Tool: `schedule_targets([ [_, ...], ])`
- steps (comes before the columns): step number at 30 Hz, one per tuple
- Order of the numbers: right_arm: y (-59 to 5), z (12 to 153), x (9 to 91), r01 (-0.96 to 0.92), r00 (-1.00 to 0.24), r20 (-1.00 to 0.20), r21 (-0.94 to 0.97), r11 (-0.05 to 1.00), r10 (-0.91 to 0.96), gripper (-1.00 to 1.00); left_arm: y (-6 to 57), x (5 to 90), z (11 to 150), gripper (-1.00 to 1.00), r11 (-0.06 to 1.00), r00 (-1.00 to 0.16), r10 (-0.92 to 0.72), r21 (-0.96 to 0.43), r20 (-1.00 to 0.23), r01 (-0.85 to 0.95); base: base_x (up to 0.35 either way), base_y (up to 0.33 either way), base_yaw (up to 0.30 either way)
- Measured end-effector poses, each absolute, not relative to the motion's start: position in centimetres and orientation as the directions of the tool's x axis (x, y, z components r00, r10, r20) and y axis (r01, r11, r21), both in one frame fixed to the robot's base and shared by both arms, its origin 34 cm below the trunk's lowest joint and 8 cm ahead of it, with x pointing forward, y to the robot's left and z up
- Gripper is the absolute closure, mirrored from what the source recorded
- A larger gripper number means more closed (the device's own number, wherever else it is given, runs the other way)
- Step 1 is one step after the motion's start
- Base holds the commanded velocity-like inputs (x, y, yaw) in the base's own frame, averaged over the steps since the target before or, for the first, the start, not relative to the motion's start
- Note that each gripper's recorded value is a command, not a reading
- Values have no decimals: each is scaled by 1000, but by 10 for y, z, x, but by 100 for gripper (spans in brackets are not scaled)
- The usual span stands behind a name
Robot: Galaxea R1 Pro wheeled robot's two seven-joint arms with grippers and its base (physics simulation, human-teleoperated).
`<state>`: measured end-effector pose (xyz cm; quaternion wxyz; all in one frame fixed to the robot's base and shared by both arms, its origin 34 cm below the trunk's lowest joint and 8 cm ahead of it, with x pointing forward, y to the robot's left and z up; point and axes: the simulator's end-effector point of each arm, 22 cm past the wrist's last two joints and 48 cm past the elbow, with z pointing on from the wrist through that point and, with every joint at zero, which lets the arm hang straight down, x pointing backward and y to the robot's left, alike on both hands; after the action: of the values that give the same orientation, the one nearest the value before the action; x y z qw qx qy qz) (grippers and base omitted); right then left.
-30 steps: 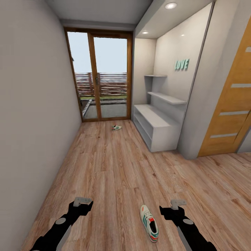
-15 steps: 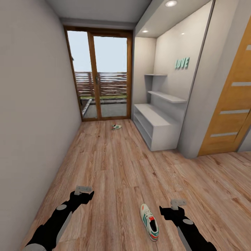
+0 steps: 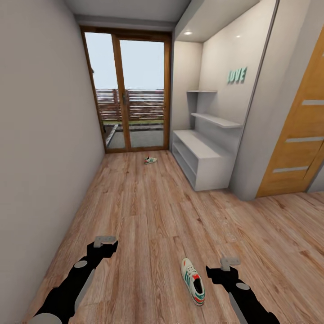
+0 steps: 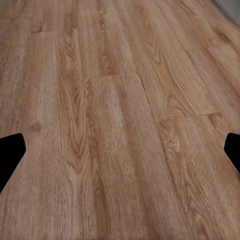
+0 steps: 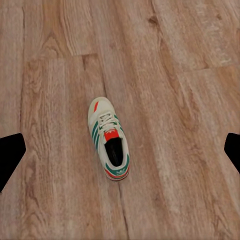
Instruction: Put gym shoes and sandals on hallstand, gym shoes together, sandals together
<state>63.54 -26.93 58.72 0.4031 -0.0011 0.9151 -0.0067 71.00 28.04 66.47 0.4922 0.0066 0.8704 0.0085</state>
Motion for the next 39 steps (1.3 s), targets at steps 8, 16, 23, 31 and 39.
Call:
schedule_targets([
  [8,-269,566,632,3,-684,-730,-12,1000,-7,-100,282,709,646,-100,1000,-520,13,21,-854,-9,0,0,0],
  [16,-269,545,627,3,-693,-721,-13,1000,-7,-100,281,701,617,-100,1000,-541,2,12,-841,-15,0,0,37],
  [23,-270,526,624,4,-701,-713,-13,1000,-7,-100,282,696,596,-100,1000,-550,3,13,-835,-15,0,0,84],
  [31,-271,506,621,9,-705,-710,-13,1000,-2,-100,284,697,583,-100,1000,-504,8,18,-864,-16,0,0,103],
  [39,-272,484,615,10,-714,-700,-13,1000,-2,-100,283,694,562,-100,1000,-507,8,17,-862,-13,0,0,132],
])
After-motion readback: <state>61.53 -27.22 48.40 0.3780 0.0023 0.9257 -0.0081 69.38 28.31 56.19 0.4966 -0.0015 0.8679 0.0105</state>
